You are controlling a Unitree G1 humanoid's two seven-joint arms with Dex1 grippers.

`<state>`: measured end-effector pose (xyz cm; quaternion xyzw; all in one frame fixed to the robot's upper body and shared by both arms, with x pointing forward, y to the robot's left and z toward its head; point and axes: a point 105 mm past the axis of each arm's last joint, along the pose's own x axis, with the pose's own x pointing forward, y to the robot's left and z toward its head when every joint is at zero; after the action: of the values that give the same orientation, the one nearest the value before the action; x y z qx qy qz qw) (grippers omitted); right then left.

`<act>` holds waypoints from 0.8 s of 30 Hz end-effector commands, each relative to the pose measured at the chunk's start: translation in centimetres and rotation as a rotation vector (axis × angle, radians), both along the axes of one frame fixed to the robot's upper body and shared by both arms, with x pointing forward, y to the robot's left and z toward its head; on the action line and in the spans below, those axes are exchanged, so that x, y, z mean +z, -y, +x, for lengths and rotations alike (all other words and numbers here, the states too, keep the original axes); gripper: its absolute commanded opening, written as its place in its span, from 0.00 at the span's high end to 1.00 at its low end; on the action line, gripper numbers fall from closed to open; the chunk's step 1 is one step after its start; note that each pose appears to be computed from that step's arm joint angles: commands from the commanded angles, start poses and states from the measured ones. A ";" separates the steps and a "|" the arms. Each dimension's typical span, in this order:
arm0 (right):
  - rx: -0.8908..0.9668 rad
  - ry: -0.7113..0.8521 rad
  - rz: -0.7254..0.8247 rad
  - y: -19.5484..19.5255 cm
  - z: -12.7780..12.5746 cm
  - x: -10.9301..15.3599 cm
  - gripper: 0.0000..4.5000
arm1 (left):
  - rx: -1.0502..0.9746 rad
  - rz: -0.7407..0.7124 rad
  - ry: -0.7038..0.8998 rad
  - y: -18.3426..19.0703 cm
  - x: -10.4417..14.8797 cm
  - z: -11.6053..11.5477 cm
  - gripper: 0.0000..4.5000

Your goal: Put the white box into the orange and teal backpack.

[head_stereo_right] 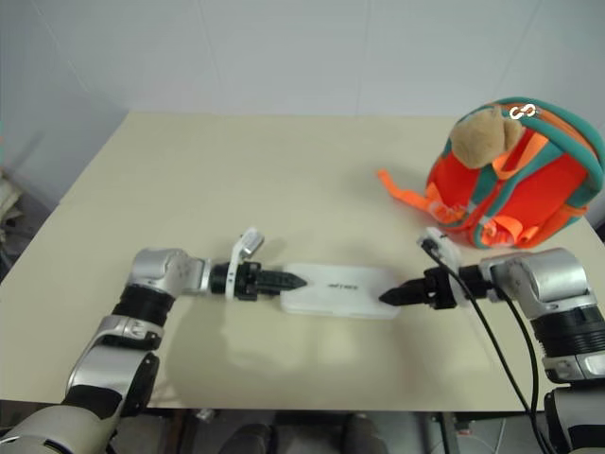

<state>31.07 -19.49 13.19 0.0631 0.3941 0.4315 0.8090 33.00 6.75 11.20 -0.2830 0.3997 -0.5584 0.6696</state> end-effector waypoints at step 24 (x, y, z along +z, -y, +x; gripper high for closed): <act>0.060 0.088 0.092 -2.3 -1.5 1.6 0.00 | -0.107 0.047 -0.080 1.1 -1.9 -1.2 0.01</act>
<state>29.80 -17.87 13.67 0.0650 0.3641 0.4531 0.8111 32.53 5.87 11.13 -0.2756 0.4189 -0.5857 0.6368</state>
